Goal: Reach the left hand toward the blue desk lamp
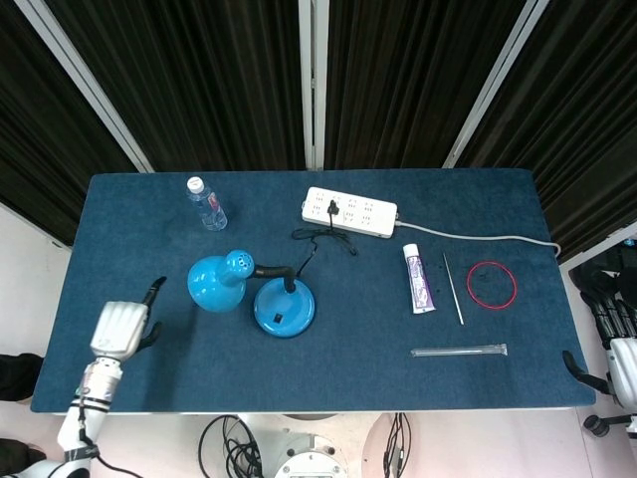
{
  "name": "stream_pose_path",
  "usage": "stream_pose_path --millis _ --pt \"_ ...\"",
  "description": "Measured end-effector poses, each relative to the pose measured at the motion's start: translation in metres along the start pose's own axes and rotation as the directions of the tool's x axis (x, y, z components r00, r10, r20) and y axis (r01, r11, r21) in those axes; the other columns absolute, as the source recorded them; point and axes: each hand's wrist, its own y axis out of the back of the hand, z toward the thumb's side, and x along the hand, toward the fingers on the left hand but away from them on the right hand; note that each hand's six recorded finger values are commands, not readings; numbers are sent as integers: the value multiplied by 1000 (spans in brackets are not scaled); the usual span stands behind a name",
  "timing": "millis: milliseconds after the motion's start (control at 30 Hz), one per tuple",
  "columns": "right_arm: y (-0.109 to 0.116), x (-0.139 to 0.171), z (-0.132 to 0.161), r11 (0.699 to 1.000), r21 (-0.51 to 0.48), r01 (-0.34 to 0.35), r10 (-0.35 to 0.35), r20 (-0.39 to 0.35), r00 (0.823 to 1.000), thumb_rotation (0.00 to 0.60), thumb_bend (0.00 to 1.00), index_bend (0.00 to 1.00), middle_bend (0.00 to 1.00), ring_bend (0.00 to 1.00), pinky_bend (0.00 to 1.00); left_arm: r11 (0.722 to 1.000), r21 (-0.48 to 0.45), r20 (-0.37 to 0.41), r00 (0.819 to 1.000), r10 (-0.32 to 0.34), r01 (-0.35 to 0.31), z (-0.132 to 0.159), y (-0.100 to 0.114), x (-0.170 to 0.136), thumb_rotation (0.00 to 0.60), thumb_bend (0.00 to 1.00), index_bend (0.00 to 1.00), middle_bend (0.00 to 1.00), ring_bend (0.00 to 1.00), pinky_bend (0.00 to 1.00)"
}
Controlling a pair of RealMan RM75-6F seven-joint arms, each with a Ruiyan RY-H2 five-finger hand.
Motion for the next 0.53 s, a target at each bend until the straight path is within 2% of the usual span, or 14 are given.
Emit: stream_pose_path --millis 67,100,133,167,300,533 --pt "-1 0 2 1000 4 -1 1 -5 1000 600 276 0 0 0 0 998 -25 -38 998 50 -51 -19 9 -5 600 216 88 280 213 407" --pt "-1 0 3 1000 5 -3 3 -9 1000 600 267 0 0 0 0 996 -38 -66 995 78 -81 -33 15 -11 600 179 68 140 84 223" --pt "-2 0 5 1000 8 -6 6 -17 1000 600 257 0 0 0 0 994 -44 -84 992 95 -99 -41 19 -15 600 145 51 49 13 84" --pt "-2 0 7 1000 10 -8 8 -23 1000 600 247 0 0 0 0 993 -44 -97 990 106 -111 -48 24 -18 600 114 40 5 0 10" --pt "-4 -1 12 1000 21 -13 14 -37 999 600 242 0 0 0 0 993 -2 -111 987 116 -117 -61 42 -28 600 41 38 0 0 0" --pt "-10 -2 17 999 32 -29 30 -41 999 600 242 0 0 0 0 986 21 -72 984 164 -163 -52 71 -49 600 31 37 0 0 0"
